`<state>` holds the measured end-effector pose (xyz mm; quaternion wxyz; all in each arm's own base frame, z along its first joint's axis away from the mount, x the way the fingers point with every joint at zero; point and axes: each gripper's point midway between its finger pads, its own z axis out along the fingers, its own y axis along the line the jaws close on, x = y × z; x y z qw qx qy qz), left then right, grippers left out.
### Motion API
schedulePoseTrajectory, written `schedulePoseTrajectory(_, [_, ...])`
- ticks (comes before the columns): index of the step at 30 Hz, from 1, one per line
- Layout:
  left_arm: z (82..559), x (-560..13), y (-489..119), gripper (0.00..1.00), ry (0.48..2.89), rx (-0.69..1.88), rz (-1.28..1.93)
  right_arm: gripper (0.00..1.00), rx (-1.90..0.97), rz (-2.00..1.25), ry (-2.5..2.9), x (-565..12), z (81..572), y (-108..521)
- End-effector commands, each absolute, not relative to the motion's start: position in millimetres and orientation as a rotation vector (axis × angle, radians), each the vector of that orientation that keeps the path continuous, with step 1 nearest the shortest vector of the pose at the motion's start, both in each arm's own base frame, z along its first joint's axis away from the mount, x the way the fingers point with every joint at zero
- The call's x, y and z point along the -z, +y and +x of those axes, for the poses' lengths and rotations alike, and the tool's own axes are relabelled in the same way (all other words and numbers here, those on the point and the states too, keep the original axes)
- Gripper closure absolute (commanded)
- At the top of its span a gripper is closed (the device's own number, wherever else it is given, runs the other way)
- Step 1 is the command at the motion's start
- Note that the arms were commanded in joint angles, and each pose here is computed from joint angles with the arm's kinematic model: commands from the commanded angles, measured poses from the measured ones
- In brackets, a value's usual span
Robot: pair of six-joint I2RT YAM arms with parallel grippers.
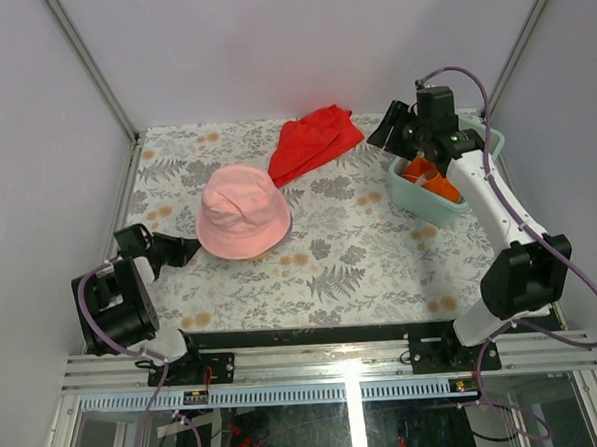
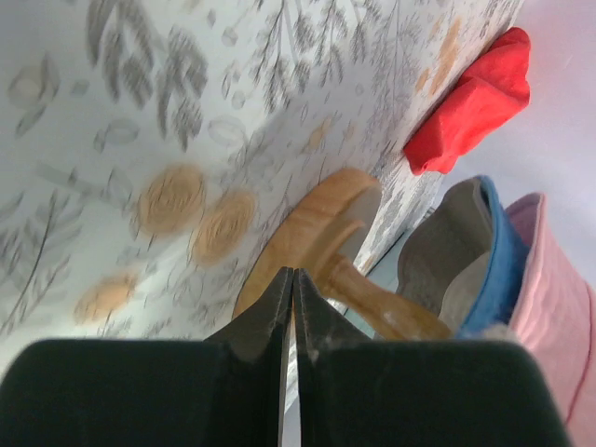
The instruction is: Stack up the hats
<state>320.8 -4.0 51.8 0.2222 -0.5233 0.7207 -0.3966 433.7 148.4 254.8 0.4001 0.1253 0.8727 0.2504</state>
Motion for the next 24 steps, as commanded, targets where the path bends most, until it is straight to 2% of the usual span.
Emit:
schedulePoseTrajectory(1, [363.2,-65.9,3.1,1.0,1.894,1.137,-1.29,0.39,-0.695,0.277,2.106,-293.0,418.3,152.1])
schedulePoseTrajectory(24, [377.5,-12.1,-97.5,1.0,2.013,1.266,-1.297,0.39,-0.568,0.322,2.062,-307.3,389.2,119.9])
